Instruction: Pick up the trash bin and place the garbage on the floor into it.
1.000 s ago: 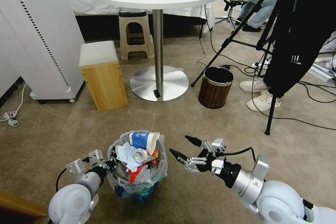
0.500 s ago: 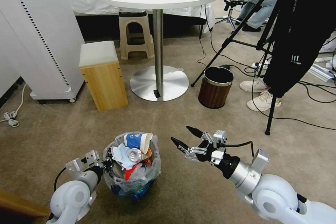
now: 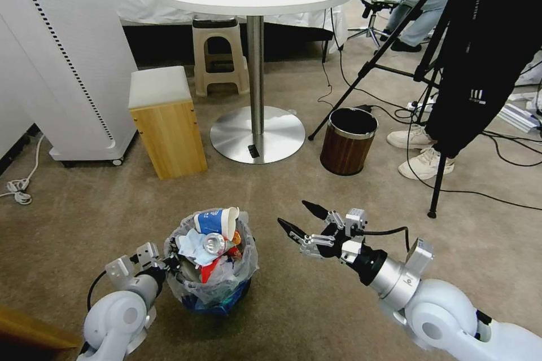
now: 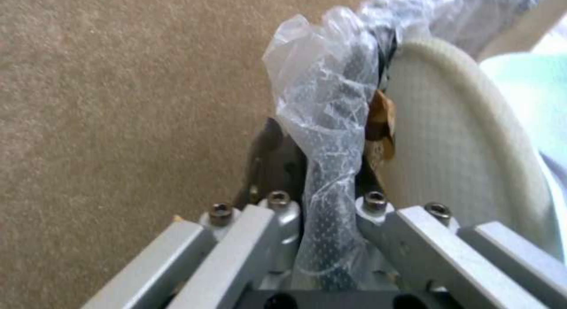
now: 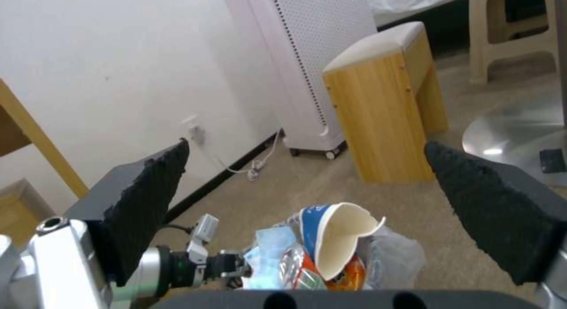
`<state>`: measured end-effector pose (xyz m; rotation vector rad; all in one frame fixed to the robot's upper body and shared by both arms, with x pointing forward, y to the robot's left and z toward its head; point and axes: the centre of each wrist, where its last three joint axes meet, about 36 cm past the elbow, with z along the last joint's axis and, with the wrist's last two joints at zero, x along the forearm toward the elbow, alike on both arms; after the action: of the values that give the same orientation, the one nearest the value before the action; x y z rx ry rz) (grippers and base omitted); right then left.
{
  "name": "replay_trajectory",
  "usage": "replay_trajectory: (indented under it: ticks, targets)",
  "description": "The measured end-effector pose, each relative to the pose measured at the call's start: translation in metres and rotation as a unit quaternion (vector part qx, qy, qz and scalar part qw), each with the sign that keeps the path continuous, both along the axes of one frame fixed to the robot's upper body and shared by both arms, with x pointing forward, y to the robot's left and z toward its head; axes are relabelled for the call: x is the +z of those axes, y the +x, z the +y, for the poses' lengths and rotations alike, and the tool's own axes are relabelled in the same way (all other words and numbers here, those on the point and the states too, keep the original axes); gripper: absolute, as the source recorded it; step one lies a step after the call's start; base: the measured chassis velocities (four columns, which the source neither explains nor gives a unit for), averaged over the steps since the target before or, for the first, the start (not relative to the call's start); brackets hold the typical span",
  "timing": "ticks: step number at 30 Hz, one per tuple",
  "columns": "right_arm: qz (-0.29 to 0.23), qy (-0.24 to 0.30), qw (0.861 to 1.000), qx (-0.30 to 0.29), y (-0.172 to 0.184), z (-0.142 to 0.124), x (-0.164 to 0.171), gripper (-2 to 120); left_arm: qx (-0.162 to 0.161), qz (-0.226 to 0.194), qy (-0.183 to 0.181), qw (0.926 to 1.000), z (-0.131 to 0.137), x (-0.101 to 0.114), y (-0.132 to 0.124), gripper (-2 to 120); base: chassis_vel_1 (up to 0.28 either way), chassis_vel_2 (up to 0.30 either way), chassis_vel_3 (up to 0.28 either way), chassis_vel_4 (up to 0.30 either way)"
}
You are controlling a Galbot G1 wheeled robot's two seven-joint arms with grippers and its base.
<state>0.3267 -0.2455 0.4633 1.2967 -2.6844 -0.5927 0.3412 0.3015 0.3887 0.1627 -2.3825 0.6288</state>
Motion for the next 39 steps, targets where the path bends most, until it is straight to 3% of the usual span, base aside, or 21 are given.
replay_trajectory:
  ticks: [22, 32, 39]
  targets:
    - [-0.013, 0.004, 1.000, 0.000, -0.004, 0.004, -0.002, 100, -0.008, -0.042, 0.010, 0.9990, -0.012, 0.031, -0.021, 95, 0.000, 0.000, 0.000, 0.000]
    - [-0.021, 0.010, 1.000, -0.009, -0.003, 0.007, -0.001, 100, -0.006, -0.074, 0.038, 0.9965, -0.008, 0.038, -0.026, 100, 0.000, 0.000, 0.000, 0.000]
    - [-0.041, 0.026, 0.997, -0.062, 0.008, 0.012, 0.006, 100, 0.000, -0.128, 0.081, 0.9884, 0.001, 0.046, -0.027, 100, 0.000, 0.000, 0.000, 0.000]
